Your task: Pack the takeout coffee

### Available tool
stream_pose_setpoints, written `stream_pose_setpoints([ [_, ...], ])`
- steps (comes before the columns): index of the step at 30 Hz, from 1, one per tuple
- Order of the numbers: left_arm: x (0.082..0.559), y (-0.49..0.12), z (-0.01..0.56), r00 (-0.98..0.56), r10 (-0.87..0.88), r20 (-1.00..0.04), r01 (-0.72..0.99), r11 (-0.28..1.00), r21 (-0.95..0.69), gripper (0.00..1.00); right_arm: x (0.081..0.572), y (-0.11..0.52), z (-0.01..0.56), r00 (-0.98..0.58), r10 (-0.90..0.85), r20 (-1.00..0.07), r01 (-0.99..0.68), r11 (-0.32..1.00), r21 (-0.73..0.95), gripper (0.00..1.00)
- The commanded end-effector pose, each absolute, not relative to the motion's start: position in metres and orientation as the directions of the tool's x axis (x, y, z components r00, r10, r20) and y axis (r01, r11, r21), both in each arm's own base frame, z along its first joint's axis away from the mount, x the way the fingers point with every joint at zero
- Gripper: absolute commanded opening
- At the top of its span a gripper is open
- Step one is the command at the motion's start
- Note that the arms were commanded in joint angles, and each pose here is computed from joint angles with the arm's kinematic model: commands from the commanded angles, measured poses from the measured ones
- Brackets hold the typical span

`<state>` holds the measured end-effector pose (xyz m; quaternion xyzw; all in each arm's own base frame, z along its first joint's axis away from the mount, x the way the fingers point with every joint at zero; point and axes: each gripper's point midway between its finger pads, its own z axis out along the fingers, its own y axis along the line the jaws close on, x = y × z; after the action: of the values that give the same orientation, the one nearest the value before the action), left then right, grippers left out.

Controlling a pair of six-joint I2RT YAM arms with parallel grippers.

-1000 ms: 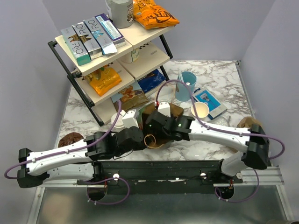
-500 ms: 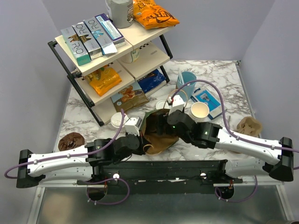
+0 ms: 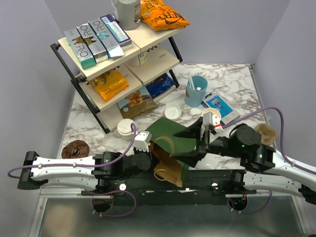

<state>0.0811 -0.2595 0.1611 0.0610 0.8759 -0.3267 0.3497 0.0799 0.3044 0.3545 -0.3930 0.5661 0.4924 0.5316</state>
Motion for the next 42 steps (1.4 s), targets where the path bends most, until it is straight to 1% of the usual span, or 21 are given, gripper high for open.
stream_pose_setpoints([
  [1, 0.086, -0.248, 0.154, -0.725, -0.151, -0.671, 0.289, 0.819, -0.496, 0.00, 0.032, 0.296, 0.374, -0.001, 0.125, -0.992, -0.998, -0.059, -0.006, 0.88],
  [4, 0.087, -0.246, 0.157, -0.713, -0.156, -0.684, 0.284, 0.827, -0.485, 0.00, 0.029, 0.290, 0.386, 0.019, 0.159, -0.987, -0.997, -0.065, -0.030, 0.89],
  [7, 0.088, -0.243, 0.161, -0.704, -0.158, -0.693, 0.282, 0.833, -0.476, 0.00, 0.041, 0.290, 0.391, 0.007, 0.150, -0.989, -1.000, 0.001, -0.007, 0.89],
  [10, 0.089, -0.241, 0.166, -0.700, -0.170, -0.693, 0.271, 0.836, -0.478, 0.00, 0.054, 0.296, 0.378, -0.048, 0.066, -0.997, -0.996, 0.068, 0.053, 0.89],
  [12, 0.090, -0.239, 0.171, -0.699, -0.178, -0.693, 0.261, 0.838, -0.479, 0.00, 0.051, 0.297, 0.375, -0.093, -0.002, -0.996, -0.994, 0.057, 0.092, 0.87],
  [15, 0.093, -0.231, 0.188, -0.699, -0.213, -0.683, 0.220, 0.844, -0.488, 0.00, 0.036, 0.300, 0.369, -0.122, -0.093, -0.988, -0.992, -0.021, 0.124, 0.86],
  [16, 0.094, -0.233, 0.204, -0.697, -0.239, -0.676, 0.207, 0.835, -0.509, 0.00, 0.035, 0.301, 0.368, -0.125, -0.108, -0.986, -0.991, -0.030, 0.129, 0.86],
  [18, 0.094, -0.225, 0.212, -0.698, -0.211, -0.684, 0.201, 0.859, -0.471, 0.00, 0.040, 0.302, 0.366, -0.150, -0.137, -0.979, -0.989, 0.006, 0.151, 0.86],
  [19, 0.094, -0.229, 0.227, -0.703, -0.235, -0.671, 0.182, 0.853, -0.490, 0.00, 0.045, 0.303, 0.364, -0.168, -0.146, -0.975, -0.986, 0.040, 0.164, 0.87],
  [20, 0.095, -0.222, 0.226, -0.702, -0.204, -0.683, 0.180, 0.876, -0.447, 0.00, 0.058, 0.301, 0.357, -0.222, -0.160, -0.962, -0.970, 0.138, 0.201, 0.88],
  [22, 0.094, -0.227, 0.237, -0.702, -0.187, -0.687, 0.187, 0.883, -0.432, 0.00, 0.073, 0.302, 0.353, -0.254, -0.173, -0.952, -0.949, 0.234, 0.210, 0.89],
  [23, 0.092, -0.230, 0.237, -0.704, -0.147, -0.695, 0.216, 0.887, -0.407, 0.00, 0.090, 0.298, 0.348, -0.303, -0.164, -0.939, -0.908, 0.349, 0.232, 0.89],
  [26, 0.091, -0.243, 0.243, -0.696, -0.081, -0.714, 0.275, 0.888, -0.368, 0.00, 0.110, 0.287, 0.353, -0.321, -0.125, -0.939, -0.851, 0.473, 0.228, 0.90],
  [28, 0.091, -0.250, 0.247, -0.691, -0.063, -0.721, 0.287, 0.890, -0.353, 0.00, 0.106, 0.283, 0.359, -0.312, -0.107, -0.944, -0.860, 0.455, 0.233, 0.87],
  [30, 0.094, -0.247, 0.248, -0.686, -0.063, -0.725, 0.267, 0.905, -0.331, 0.00, 0.094, 0.285, 0.362, -0.286, -0.129, -0.949, -0.897, 0.383, 0.219, 0.83],
  [34, 0.096, -0.248, 0.258, -0.689, -0.067, -0.722, 0.255, 0.910, -0.328, 0.00, 0.062, 0.292, 0.364, -0.158, -0.200, -0.967, -0.979, 0.156, 0.128, 0.78],
  [36, 0.096, -0.251, 0.260, -0.698, -0.075, -0.712, 0.264, 0.897, -0.354, 0.00, 0.050, 0.293, 0.356, 0.026, -0.242, -0.970, -0.999, 0.015, -0.031, 0.75],
  [37, 0.097, -0.249, 0.258, -0.711, -0.068, -0.700, 0.268, 0.894, -0.360, 0.00, 0.048, 0.293, 0.353, 0.086, -0.244, -0.966, -0.996, -0.020, -0.084, 0.74],
  [38, 0.098, -0.255, 0.260, -0.714, -0.080, -0.696, 0.277, 0.881, -0.385, 0.00, 0.051, 0.292, 0.350, 0.206, -0.244, -0.948, -0.978, -0.055, -0.199, 0.74],
  [40, 0.099, -0.255, 0.258, -0.726, -0.080, -0.683, 0.277, 0.875, -0.396, 0.00, 0.059, 0.291, 0.337, 0.286, -0.274, -0.918, -0.958, -0.056, -0.282, 0.73],
  [42, 0.101, -0.260, 0.259, -0.731, -0.069, -0.679, 0.293, 0.867, -0.403, 0.00, 0.084, 0.292, 0.330, 0.313, -0.333, -0.889, -0.938, 0.039, -0.345, 0.73],
])
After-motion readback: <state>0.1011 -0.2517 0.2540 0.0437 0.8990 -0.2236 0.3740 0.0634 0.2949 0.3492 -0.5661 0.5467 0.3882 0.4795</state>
